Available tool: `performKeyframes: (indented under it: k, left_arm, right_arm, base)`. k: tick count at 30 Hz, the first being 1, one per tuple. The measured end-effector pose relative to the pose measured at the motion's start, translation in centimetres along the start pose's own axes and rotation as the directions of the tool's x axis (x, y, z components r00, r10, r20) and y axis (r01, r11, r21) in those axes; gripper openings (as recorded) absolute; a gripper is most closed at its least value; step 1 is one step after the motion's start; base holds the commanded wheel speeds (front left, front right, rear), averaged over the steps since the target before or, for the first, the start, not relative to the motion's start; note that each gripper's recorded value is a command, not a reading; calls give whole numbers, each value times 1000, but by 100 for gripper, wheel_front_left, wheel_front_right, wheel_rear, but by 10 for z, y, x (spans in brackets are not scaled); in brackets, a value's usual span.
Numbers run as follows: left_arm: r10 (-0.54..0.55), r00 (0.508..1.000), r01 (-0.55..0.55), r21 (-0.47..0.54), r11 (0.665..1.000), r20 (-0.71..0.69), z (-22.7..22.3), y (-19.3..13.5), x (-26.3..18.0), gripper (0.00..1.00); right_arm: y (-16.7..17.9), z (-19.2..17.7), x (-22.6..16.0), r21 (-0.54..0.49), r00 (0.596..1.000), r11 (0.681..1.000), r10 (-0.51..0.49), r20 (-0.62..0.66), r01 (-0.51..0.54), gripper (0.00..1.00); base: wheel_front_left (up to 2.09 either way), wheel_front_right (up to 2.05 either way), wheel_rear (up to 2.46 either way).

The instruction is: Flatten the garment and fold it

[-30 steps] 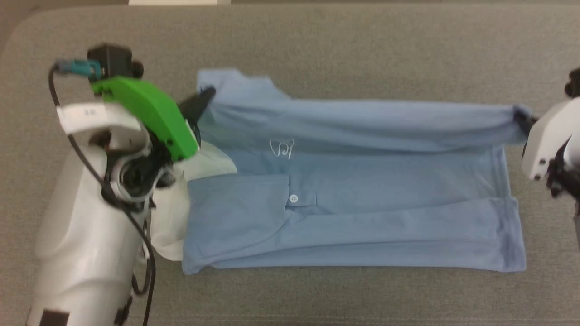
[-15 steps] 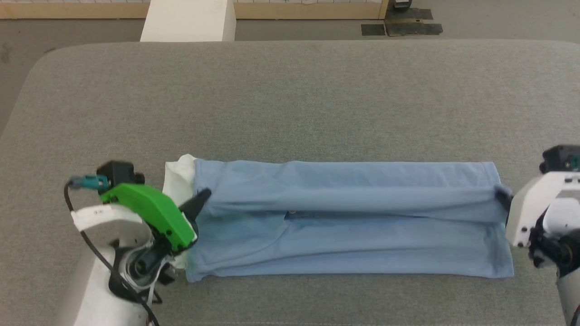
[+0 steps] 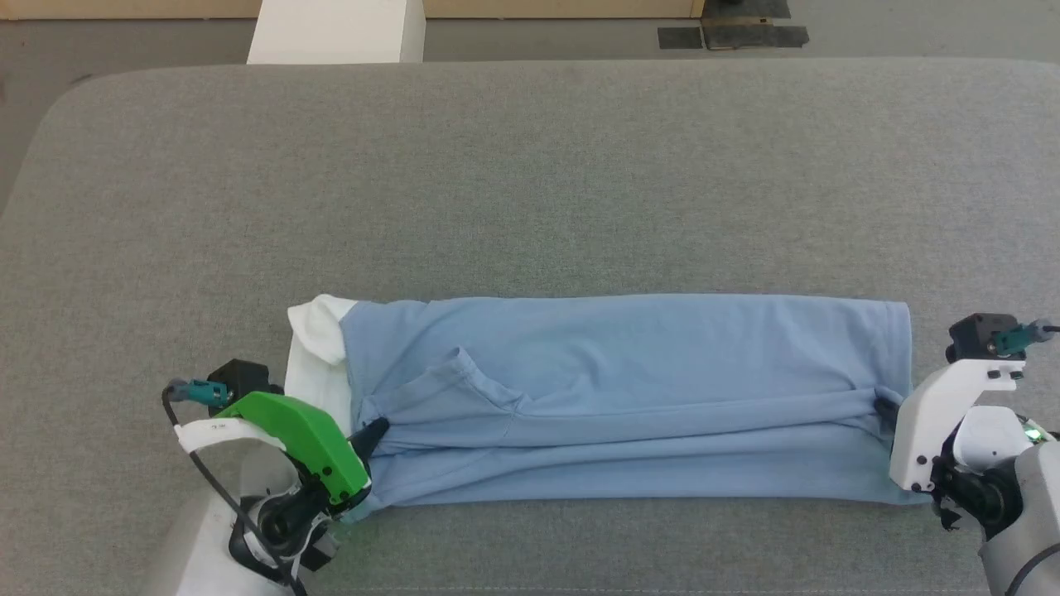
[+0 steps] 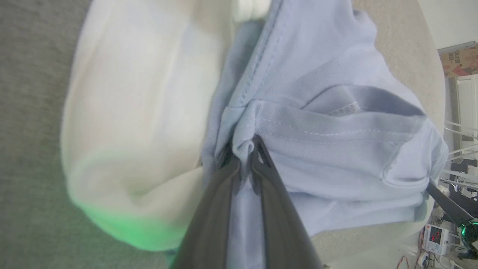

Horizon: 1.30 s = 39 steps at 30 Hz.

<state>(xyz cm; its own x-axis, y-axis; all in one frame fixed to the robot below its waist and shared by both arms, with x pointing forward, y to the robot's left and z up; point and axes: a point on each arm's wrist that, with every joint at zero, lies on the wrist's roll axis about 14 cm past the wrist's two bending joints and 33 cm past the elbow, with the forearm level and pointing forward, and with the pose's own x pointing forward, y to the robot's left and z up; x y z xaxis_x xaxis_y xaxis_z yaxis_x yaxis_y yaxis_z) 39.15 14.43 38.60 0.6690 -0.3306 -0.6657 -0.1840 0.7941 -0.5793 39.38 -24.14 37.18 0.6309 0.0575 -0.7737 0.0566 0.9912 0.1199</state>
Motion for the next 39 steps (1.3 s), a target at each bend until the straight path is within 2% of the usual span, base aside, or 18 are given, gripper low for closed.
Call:
performKeyframes:
  k: [1,10,14,17,20,22,25,27,30,35,39]
  left_arm:
    - [1,1000,-1,4,1000,0,1,-1,0,100]
    - [-6,994,-10,147,989,108,49,-12,-30,100]
    - [-51,968,7,180,984,244,90,-33,-60,100]
    - [-92,906,-2,222,975,413,125,-46,-87,100]
    - [-141,800,-50,299,953,583,154,-53,-111,100]
    - [-180,740,-78,348,934,648,161,-57,-117,100]
    - [-254,623,-143,427,893,740,168,-60,-126,100]
    - [-283,589,-173,460,871,757,165,-59,-124,100]
    - [-299,540,-208,469,858,787,163,-54,-120,100]
    - [-297,532,-263,488,832,793,161,-44,-110,100]
    - [-272,521,-269,458,847,809,164,-37,-106,100]
  right_arm:
    - [0,-1,-1,-1,1000,1000,0,-2,0,100]
    - [-7,21,-28,14,997,1000,9,77,-10,100]
    - [-17,46,-52,20,988,1000,3,154,-6,100]
    - [-25,58,-66,39,981,999,-6,192,-2,100]
    - [-32,66,-73,44,978,999,-18,208,9,100]
    - [-35,64,-71,47,981,999,-24,190,16,100]
    - [-38,56,-63,51,989,998,-31,143,24,100]
    - [-39,49,-56,49,994,998,-33,107,28,100]
    - [-43,38,-45,60,997,997,-43,60,40,100]
    - [-41,22,-24,68,999,997,-39,-16,40,100]
    - [-31,8,-8,65,997,998,-14,-72,19,100]
  base:
    - [0,0,0]
    - [0,0,0]
    - [0,0,0]
    - [0,0,0]
    - [0,0,0]
    - [0,0,0]
    - [0,0,0]
    - [0,0,0]
    - [0,0,0]
    - [0,0,0]
    - [0,0,0]
